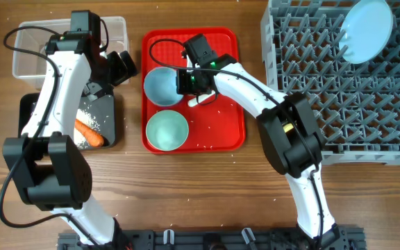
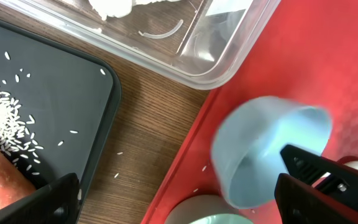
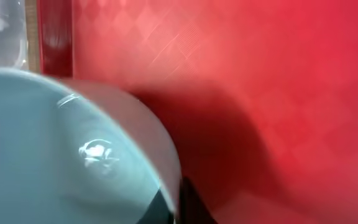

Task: Sort waste into correct bins and load items into the dishwasher rack
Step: 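Grasp the light-blue bowl on the red tray with the right gripper, then carry the light-blue bowl to the rack and stand it beside the plate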

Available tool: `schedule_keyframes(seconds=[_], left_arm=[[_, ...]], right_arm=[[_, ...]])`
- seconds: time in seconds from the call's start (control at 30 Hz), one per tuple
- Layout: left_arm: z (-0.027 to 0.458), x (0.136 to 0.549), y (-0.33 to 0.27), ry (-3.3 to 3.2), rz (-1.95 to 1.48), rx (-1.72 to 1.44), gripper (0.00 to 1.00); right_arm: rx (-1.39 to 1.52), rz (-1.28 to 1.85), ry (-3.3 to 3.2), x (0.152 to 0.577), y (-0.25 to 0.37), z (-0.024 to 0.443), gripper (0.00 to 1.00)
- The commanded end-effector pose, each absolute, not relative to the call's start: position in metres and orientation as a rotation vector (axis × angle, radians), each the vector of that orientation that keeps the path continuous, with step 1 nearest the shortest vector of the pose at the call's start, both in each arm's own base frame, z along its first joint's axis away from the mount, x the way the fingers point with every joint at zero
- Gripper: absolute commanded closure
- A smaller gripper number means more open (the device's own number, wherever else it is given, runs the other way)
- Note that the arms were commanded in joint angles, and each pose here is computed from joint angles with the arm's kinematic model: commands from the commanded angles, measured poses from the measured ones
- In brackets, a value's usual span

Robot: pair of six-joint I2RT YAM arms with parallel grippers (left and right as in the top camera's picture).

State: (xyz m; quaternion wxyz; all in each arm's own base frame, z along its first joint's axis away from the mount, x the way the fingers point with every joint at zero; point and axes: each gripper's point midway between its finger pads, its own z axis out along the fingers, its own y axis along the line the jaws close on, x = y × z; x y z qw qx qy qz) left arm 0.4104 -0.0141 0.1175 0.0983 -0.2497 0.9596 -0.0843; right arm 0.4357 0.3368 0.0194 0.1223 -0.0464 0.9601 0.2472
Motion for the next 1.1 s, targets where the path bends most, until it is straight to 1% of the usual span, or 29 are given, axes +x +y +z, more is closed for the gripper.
schedule_keyframes(seconds=[0.0,0.1,0.23,0.3,0.33,0.4,0.5,0.53,0.67,0.8,0.97,1.0,1.03,1.07], left_arm=[[0.113,0.409,-0.012,2.846,-0.234,-0.764,0.0],[0.113,0.409,-0.012,2.846,-0.234,-0.764,0.0],[0.113,0.409,-0.012,2.846,-0.234,-0.764,0.0],[0.113,0.409,-0.012,2.846,-0.234,-0.764,0.0],[0.113,0.409,-0.012,2.846,-0.234,-0.764,0.0],[0.113,0.409,-0.012,2.846,-0.233,-0.764,0.0],[0.113,0.409,-0.012,2.846,-0.234,-0.764,0.0],[0.113,0.409,-0.012,2.846,-0.234,-0.764,0.0],[0.113,0.409,-0.012,2.846,-0.234,-0.764,0.0],[0.113,0.409,-0.012,2.846,-0.234,-0.764,0.0],[0.113,0.409,-0.012,2.846,-0.234,-0.764,0.0],[0.113,0.409,-0.012,2.846,-0.234,-0.764,0.0],[0.113,0.409,-0.012,2.846,-0.234,-0.764,0.0],[0.113,0.409,-0.012,2.846,-0.234,-0.764,0.0]], right_arm=[[-0.105,0.706,2.793,0.445,0.331,0.025,0.96],[-0.135,0.573,2.697,0.465,0.301,0.077,0.96],[-0.027,0.237,2.492,0.484,0.189,0.194,0.96],[0.106,-0.066,2.328,0.484,0.104,0.262,0.96],[0.167,-0.206,2.262,0.481,0.07,0.284,0.96],[0.274,-0.608,2.151,0.472,0.004,0.309,0.96],[0.332,-0.987,2.078,0.474,-0.041,0.303,0.96],[0.284,-1.124,2.077,0.484,-0.049,0.29,0.96],[0.001,-1.419,2.163,0.515,-0.053,0.233,0.96],[-0.094,-1.501,2.201,0.527,-0.052,0.194,0.96],[-0.129,-1.497,2.227,0.531,-0.05,0.178,0.95],[-0.153,-1.469,2.246,0.532,-0.047,0.173,0.87],[-0.199,-1.425,2.278,0.533,-0.041,0.166,0.62],[-0.219,-1.421,2.284,0.532,-0.037,0.164,0.19]])
